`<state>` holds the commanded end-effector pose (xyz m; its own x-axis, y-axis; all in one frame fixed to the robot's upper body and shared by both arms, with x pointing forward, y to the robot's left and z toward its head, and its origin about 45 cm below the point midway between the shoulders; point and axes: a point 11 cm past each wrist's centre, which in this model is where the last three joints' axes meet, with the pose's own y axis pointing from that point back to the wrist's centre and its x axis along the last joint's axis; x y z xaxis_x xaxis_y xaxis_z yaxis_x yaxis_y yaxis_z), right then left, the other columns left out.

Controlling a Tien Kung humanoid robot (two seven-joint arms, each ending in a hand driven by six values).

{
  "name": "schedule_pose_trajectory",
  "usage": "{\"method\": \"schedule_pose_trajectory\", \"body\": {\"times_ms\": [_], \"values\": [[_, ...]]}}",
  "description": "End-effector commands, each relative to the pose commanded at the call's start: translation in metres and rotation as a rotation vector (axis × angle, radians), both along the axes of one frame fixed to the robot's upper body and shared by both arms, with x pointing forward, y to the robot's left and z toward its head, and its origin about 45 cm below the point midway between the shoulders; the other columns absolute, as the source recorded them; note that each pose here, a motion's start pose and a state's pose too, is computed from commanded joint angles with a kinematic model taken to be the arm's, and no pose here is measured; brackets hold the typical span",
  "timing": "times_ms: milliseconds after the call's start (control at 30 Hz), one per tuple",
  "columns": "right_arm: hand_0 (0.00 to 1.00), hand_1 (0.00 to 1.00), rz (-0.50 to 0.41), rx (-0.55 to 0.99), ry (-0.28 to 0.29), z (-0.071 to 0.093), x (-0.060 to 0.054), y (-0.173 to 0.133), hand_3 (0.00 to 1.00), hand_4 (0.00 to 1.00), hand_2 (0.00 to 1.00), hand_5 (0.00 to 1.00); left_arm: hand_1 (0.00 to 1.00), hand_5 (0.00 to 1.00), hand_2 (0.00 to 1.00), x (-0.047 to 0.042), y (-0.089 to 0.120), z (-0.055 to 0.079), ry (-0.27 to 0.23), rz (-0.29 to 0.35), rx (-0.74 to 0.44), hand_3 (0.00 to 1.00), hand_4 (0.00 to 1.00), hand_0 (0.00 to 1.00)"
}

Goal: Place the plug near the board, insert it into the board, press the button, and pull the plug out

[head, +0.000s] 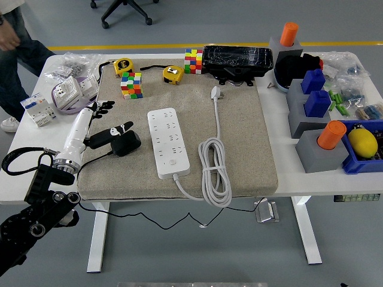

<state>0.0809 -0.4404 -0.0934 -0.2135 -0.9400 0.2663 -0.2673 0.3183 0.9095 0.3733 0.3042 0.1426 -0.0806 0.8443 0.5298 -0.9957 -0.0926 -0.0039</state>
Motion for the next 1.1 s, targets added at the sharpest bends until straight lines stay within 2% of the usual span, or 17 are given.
{"method": "schedule_pose_trajectory", "body": {"times_ms": [67, 100, 267, 400, 600, 1100], "values": [[0.605, 0.640, -0.002, 0.000, 0.003, 0.000, -0.001, 0.000, 0.553, 0.953, 0.638, 0.488, 0.681, 0.550, 0.681, -0.0016, 0.006, 0.000, 0.000, 0.020, -0.021, 0.715, 0.955, 0.619], [0.605, 0.640, -0.002, -0.001, 0.004, -0.001, -0.001, 0.000, 0.553, 0.952, 0.638, 0.488, 0.671, 0.526, 0.658, -0.0022, 0.009, 0.000, 0.000, 0.027, -0.022, 0.689, 0.901, 0.623], [0.605, 0.640, -0.002, -0.004, 0.000, 0.000, 0.002, 0.000, 0.553, 0.952, 0.638, 0.488, 0.671, 0.526, 0.658, -0.0029, 0.024, 0.005, -0.014, 0.072, -0.042, 0.689, 0.901, 0.623], [0.605, 0.640, 0.026, -0.009, -0.007, 0.002, 0.012, -0.001, 0.553, 0.951, 0.638, 0.486, 0.665, 0.546, 0.652, -0.0020, 0.038, 0.016, -0.046, 0.101, -0.048, 0.691, 0.885, 0.606], [0.605, 0.641, 0.055, -0.023, -0.007, 0.005, 0.021, -0.005, 0.553, 0.951, 0.638, 0.487, 0.663, 0.557, 0.652, -0.0038, 0.054, 0.024, -0.067, 0.139, -0.059, 0.697, 0.882, 0.607], [0.606, 0.641, 0.105, -0.030, -0.010, 0.008, 0.035, -0.002, 0.553, 0.950, 0.638, 0.489, 0.662, 0.570, 0.652, 0.0008, 0.058, 0.038, -0.104, 0.136, -0.065, 0.702, 0.873, 0.617]]}}
